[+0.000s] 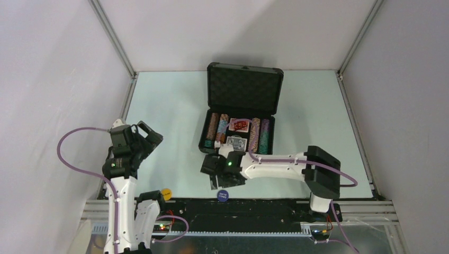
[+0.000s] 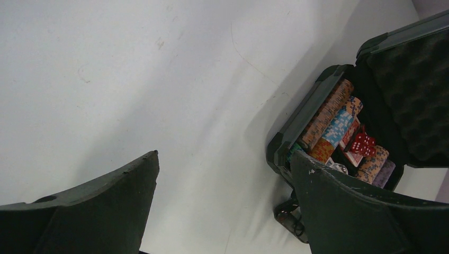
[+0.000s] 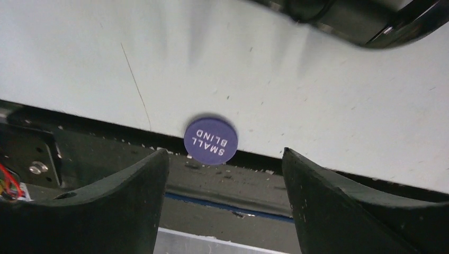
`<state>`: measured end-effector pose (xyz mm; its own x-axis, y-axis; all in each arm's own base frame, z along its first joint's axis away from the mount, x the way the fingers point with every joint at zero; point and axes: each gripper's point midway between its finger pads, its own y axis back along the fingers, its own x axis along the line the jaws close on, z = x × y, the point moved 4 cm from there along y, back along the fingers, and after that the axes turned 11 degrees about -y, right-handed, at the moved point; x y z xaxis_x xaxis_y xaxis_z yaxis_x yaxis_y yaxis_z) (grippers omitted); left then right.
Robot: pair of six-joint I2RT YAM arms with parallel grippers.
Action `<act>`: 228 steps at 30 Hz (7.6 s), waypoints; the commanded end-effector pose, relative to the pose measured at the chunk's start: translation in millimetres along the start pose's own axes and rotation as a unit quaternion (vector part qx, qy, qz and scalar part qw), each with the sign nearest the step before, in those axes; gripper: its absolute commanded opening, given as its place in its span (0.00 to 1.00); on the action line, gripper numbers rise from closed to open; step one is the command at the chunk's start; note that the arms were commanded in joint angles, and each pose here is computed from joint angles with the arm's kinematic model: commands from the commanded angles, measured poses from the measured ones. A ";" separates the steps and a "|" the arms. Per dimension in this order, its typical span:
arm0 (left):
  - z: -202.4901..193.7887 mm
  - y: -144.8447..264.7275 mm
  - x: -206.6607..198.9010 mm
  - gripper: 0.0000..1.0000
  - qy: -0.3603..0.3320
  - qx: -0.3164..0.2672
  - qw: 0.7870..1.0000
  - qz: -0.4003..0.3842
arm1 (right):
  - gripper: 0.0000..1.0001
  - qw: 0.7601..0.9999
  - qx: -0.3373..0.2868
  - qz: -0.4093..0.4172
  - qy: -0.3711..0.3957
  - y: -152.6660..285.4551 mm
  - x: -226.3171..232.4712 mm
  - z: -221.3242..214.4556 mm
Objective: Pack up texas hold em set
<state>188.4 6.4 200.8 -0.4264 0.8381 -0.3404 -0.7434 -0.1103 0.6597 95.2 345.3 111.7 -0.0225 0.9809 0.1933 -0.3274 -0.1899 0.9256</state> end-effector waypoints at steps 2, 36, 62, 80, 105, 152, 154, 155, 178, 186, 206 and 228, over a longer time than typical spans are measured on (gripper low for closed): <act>3.6 -1.4 -2.3 0.98 -0.011 -0.010 1.000 -0.007 | 0.84 0.998 0.035 0.003 -0.042 -7.1 13.0 -29.6; -2.1 -3.9 -4.4 0.98 -0.011 -0.003 1.000 -0.022 | 0.67 0.992 0.033 -0.104 -0.061 -78.0 -8.1 -56.3; -1.4 -5.1 -4.5 0.98 -0.011 0.000 1.000 -0.020 | 0.43 0.997 -0.029 -0.060 -0.044 -15.4 -7.4 -28.8; -0.2 -5.2 -2.8 0.98 -0.012 -0.005 1.000 -0.013 | 0.44 0.989 -0.132 -0.032 -0.055 0.9 -30.8 152.6; 1.6 -6.9 -0.4 0.98 -0.013 -0.006 1.000 -0.002 | 0.51 0.992 -0.101 -0.065 -0.031 -74.6 -40.3 199.2; 66.1 82.9 -25.4 0.98 -0.028 -0.102 0.994 -0.022 | 0.58 0.950 -0.076 0.253 0.164 -3.0 158.7 14.8; 71.4 97.5 -28.2 0.98 -0.030 -0.117 0.992 -0.028 | 0.54 0.935 -0.086 0.289 0.188 -4.7 173.6 5.4; 76.1 106.6 -30.6 0.98 -0.032 -0.130 0.990 -0.034 | 0.52 0.926 -0.094 0.312 0.192 -5.3 184.3 1.8; 75.6 127.1 -37.4 0.98 -0.033 -0.140 0.988 -0.060 | 0.15 0.846 0.001 0.445 0.294 -53.6 256.8 -37.2; 74.2 122.9 -36.0 0.98 -0.032 -0.134 0.989 -0.055 | 0.09 0.846 0.088 0.432 0.299 -70.1 223.0 -56.1; 71.4 118.5 -36.1 0.98 -0.031 -0.129 0.989 -0.058 | 0.02 0.900 0.053 0.329 0.280 -61.5 124.3 -55.7; 72.9 119.8 -36.1 0.98 -0.030 -0.132 0.989 -0.057 | 0.62 0.825 0.069 0.483 0.284 -69.0 203.6 -36.2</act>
<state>151.4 3.2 336.3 -0.3311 0.8737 -0.3565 -0.8837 -0.1546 0.4417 78.9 545.8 63.0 -0.6474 0.2848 0.7069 0.1864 -0.8402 0.5092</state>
